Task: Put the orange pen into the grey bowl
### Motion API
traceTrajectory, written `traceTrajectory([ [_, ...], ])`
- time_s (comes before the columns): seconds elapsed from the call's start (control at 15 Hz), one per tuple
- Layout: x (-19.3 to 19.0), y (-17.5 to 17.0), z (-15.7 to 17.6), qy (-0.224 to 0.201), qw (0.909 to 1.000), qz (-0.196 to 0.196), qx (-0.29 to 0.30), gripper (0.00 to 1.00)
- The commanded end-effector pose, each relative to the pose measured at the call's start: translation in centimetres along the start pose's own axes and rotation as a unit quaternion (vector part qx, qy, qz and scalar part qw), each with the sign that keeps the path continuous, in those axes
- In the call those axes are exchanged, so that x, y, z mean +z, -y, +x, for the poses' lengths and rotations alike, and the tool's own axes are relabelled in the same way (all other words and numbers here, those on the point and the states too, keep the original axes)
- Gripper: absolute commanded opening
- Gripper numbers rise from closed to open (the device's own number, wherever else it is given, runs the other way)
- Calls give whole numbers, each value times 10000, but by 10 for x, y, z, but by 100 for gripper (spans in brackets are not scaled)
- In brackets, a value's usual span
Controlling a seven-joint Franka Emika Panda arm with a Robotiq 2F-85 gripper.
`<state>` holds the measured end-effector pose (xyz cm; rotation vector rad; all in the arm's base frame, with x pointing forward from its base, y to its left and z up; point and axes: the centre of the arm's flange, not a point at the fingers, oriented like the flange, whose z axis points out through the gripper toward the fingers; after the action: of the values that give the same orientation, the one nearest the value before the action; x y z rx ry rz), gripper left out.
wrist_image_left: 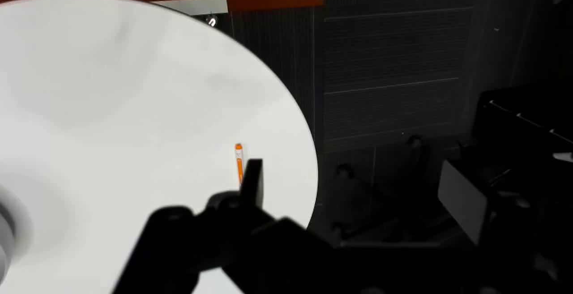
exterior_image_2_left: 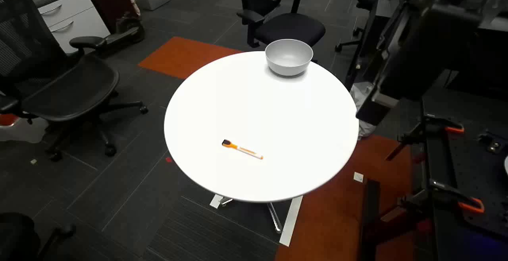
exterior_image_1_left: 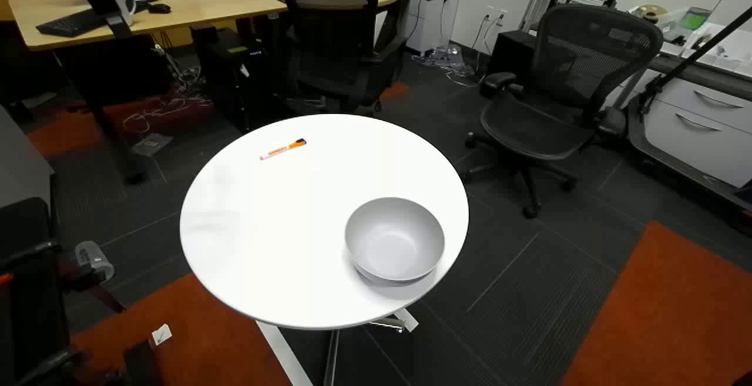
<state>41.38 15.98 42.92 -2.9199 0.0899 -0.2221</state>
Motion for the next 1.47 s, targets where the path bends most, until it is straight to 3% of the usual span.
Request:
traceTrajectory([
  [0.0, 0, 0, 0, 0, 10000, 0, 0, 100],
  [0.53, 17, -7, 13, 22, 9999, -158, -6, 100],
  [0.73, 48, -22, 34, -90, 9986, -518, -39, 100],
  [1.4, 175, -58, 110, -149, 9936, -1111, -151, 100],
])
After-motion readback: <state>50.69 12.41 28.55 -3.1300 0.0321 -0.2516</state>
